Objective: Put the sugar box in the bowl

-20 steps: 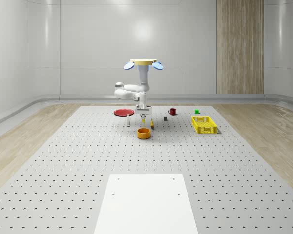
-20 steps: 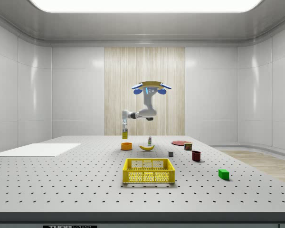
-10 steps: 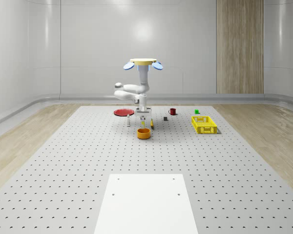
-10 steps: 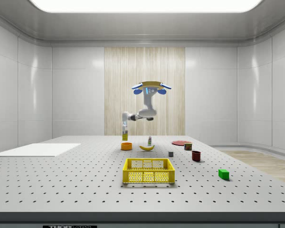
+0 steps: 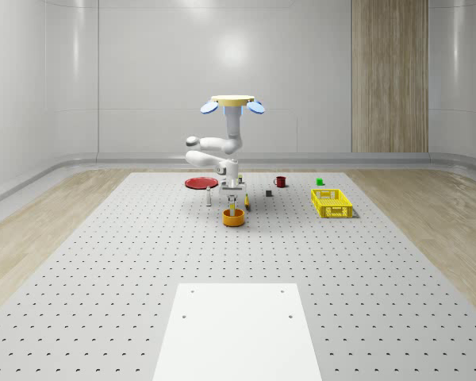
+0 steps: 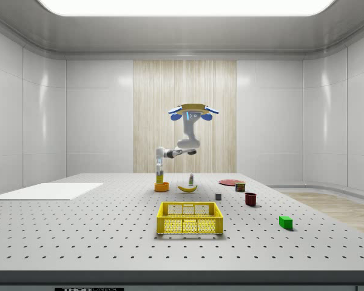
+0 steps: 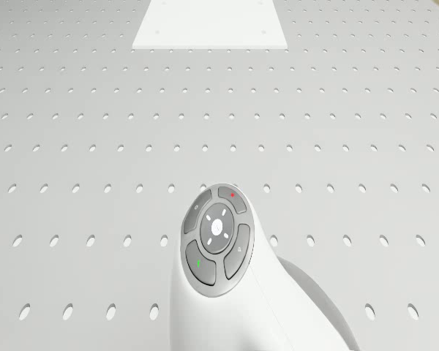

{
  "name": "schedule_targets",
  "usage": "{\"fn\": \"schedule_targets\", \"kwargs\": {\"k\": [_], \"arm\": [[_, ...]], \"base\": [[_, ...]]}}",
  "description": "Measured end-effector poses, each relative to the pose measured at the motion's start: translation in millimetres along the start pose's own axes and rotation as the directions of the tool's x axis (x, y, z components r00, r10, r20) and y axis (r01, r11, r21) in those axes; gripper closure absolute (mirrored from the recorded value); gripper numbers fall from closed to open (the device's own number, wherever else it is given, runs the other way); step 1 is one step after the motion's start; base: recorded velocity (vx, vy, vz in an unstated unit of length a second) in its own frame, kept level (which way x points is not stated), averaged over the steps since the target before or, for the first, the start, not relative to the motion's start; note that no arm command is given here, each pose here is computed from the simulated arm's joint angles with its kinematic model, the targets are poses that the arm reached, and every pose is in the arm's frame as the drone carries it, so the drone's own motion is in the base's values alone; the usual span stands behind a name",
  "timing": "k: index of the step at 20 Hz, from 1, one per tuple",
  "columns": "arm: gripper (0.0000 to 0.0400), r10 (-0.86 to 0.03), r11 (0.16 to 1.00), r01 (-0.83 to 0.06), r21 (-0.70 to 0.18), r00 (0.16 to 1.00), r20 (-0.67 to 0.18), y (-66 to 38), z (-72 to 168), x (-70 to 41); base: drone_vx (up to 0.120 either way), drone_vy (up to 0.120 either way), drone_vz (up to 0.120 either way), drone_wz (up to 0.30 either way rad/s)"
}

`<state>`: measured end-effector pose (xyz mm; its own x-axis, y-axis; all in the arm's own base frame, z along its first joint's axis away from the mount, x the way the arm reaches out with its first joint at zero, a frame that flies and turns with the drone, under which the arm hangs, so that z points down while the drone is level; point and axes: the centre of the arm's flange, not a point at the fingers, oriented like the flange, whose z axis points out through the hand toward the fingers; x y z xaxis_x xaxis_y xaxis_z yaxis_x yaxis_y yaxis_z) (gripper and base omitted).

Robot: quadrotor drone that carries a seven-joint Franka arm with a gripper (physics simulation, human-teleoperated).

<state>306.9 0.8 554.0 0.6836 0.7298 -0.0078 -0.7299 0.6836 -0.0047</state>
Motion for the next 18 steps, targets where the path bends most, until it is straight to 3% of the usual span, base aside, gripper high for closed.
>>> {"fn": "schedule_targets", "kwargs": {"k": [6, 9, 11, 14, 18], "arm": [[0.0233, 0.0, 1.0, 0.0, 0.0, 1.0, 0.0, -0.1, 23, -0.2], [0.0121, -0.011, 1.0, 0.011, 0.002, 1.0, 0.003, -0.4, 29, -0.6], [0.0072, -0.017, 1.0, 0.017, 0.002, 1.0, 0.005, -0.4, 29, -0.7], [0.0034, -0.024, 1.0, 0.024, 0.003, 1.0, 0.007, -0.5, 22, -0.7], [0.0012, -0.028, 1.0, 0.028, 0.004, 1.0, 0.008, -0.4, 7, -0.6]], "base": [[0.0, 0.0, 0.0, 0.0], [0.0, 0.0, 0.0, 0.0], [0.0, 0.0, 0.0, 0.0], [0.0, 0.0, 0.0, 0.0], [0.0, 0.0, 0.0, 0.0]]}}
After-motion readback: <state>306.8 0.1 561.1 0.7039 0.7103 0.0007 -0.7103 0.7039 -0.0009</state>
